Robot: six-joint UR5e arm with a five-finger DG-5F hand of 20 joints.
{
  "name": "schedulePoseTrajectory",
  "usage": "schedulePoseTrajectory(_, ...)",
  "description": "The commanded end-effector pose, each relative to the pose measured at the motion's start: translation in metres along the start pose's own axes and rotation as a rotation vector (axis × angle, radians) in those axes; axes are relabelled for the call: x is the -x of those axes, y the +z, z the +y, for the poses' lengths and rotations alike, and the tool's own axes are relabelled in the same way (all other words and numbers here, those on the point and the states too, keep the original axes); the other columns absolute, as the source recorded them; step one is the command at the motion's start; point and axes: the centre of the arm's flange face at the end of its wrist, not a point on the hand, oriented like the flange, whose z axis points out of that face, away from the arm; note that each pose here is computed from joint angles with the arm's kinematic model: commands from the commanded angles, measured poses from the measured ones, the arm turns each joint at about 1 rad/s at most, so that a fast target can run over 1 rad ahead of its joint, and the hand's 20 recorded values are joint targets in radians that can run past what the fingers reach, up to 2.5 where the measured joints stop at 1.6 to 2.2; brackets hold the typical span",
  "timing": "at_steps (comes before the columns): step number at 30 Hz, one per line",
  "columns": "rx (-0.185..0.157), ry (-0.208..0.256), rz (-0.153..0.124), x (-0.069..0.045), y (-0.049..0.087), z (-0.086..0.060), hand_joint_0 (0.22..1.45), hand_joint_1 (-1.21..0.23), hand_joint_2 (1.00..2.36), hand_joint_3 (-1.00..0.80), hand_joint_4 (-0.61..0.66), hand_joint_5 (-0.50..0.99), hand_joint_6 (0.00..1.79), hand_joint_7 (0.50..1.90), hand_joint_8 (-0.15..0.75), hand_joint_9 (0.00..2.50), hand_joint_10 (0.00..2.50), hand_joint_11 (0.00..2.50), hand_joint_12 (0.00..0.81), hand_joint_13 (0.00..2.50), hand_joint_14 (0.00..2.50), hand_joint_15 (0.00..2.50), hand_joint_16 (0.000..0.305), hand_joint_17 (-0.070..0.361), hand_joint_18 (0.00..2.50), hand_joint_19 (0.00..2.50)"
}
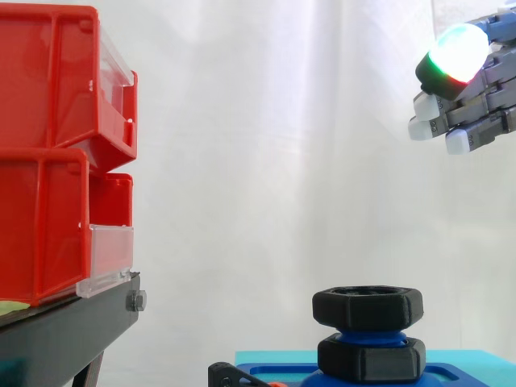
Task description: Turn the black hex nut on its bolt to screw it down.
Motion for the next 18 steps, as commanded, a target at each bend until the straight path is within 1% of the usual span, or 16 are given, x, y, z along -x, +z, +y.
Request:
schedulePoseTrajectory(1, 0.0, 0.001, 0.0, 0.0, 0.0, 0.0, 0.4, -0.48, 1.0, -0.5, 0.1, -0.27, 0.5, 0.65, 0.247, 0.11, 0.01, 0.23, 0.378, 0.0, 0.0, 0.03, 0.068, 0.154, 0.0, 0.26)
schedulePoseTrajectory(8, 0.0, 0.0, 0.0, 0.0, 0.0, 0.0, 0.42, -0.48, 1.0, -0.5, 0.11, -0.25, 0.5, 0.66, 0.248, 0.16, 0.01, 0.24, 0.368, 0.0, 0.0, 0.03, 0.066, 0.148, 0.0, 0.26)
schedulePoseTrajectory(11, -0.007, 0.001, 0.002, -0.001, -0.001, 0.0, 0.43, -0.49, 1.0, -0.5, 0.12, -0.25, 0.5, 0.67, 0.248, 0.17, 0.01, 0.24, 0.365, 0.0, 0.0, 0.03, 0.065, 0.145, 0.0, 0.27)
schedulePoseTrajectory(12, -0.03, 0.006, 0.01, -0.001, -0.004, -0.002, 0.43, -0.49, 1.0, -0.5, 0.12, -0.25, 0.5, 0.66, 0.25, 0.18, 0.01, 0.25, 0.365, 0.0, 0.0, 0.02, 0.064, 0.145, 0.0, 0.27)
schedulePoseTrajectory(15, -0.065, 0.014, 0.031, -0.004, -0.007, -0.005, 0.43, -0.49, 1.0, -0.5, 0.12, -0.25, 0.5, 0.67, 0.249, 0.17, 0.01, 0.24, 0.365, 0.01, 0.0, 0.02, 0.064, 0.143, 0.0, 0.27)
schedulePoseTrajectory(16, -0.089, 0.021, 0.043, -0.005, -0.011, -0.008, 0.44, -0.49, 1.0, -0.5, 0.13, -0.25, 0.5, 0.67, 0.249, 0.18, 0.01, 0.24, 0.365, 0.01, 0.0, 0.03, 0.064, 0.143, 0.0, 0.28)
schedulePoseTrajectory(17, -0.088, 0.021, 0.041, -0.004, -0.011, -0.007, 0.44, -0.49, 1.0, -0.5, 0.12, -0.25, 0.5, 0.67, 0.25, 0.18, 0.01, 0.24, 0.364, 0.01, 0.0, 0.02, 0.064, 0.143, 0.0, 0.28)
schedulePoseTrajectory(18, -0.091, 0.026, 0.046, -0.005, -0.011, -0.009, 0.44, -0.49, 1.0, -0.5, 0.12, -0.25, 0.5, 0.67, 0.25, 0.18, 0.01, 0.24, 0.365, 0.01, 0.0, 0.02, 0.063, 0.142, 0.0, 0.27)
